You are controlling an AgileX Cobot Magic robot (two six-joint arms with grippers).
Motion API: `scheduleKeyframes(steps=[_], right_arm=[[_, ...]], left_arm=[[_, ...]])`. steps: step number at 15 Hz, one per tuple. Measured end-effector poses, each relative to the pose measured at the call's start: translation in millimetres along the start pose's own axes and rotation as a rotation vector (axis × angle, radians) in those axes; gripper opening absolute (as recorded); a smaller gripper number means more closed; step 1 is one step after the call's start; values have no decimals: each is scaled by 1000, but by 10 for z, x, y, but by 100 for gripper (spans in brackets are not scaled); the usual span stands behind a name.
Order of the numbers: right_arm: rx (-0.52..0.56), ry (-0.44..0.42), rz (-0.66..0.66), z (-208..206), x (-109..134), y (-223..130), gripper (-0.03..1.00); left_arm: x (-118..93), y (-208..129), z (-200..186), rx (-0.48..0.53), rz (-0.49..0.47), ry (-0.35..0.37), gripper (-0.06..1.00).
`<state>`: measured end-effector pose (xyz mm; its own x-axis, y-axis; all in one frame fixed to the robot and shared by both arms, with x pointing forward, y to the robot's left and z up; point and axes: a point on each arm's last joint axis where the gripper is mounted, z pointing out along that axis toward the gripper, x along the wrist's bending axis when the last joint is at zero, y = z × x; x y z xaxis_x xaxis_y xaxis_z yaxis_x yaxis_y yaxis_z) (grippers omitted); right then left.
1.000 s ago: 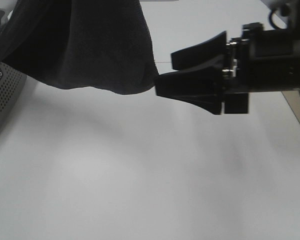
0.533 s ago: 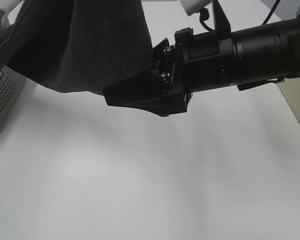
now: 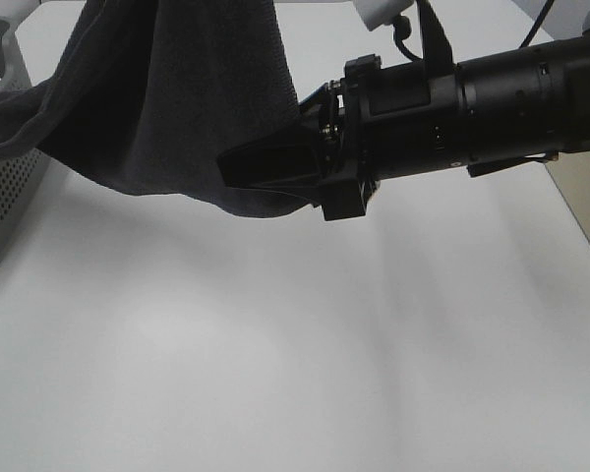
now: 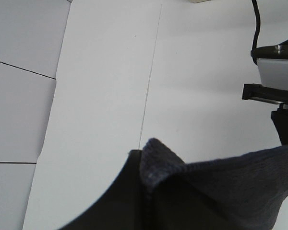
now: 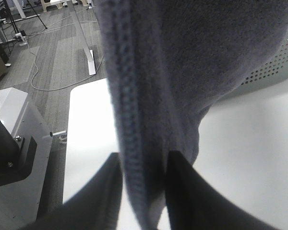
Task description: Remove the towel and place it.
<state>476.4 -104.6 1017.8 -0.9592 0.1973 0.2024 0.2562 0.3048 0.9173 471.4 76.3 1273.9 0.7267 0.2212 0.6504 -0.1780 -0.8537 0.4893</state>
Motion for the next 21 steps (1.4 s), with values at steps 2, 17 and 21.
scheduleKeyframes(steps=[2, 17, 21], right_arm=[[20, -11, -11, 0, -10, -18, 7], [218, -417, 249, -455, -96, 671, 1], [316, -629, 252, -769, -126, 1120, 1]], left_arm=[[-8, -12, 0, 14, 1, -9, 0], [121, 90, -13, -99, 2, 134, 0], [190, 134, 72, -145, -10, 201, 0]])
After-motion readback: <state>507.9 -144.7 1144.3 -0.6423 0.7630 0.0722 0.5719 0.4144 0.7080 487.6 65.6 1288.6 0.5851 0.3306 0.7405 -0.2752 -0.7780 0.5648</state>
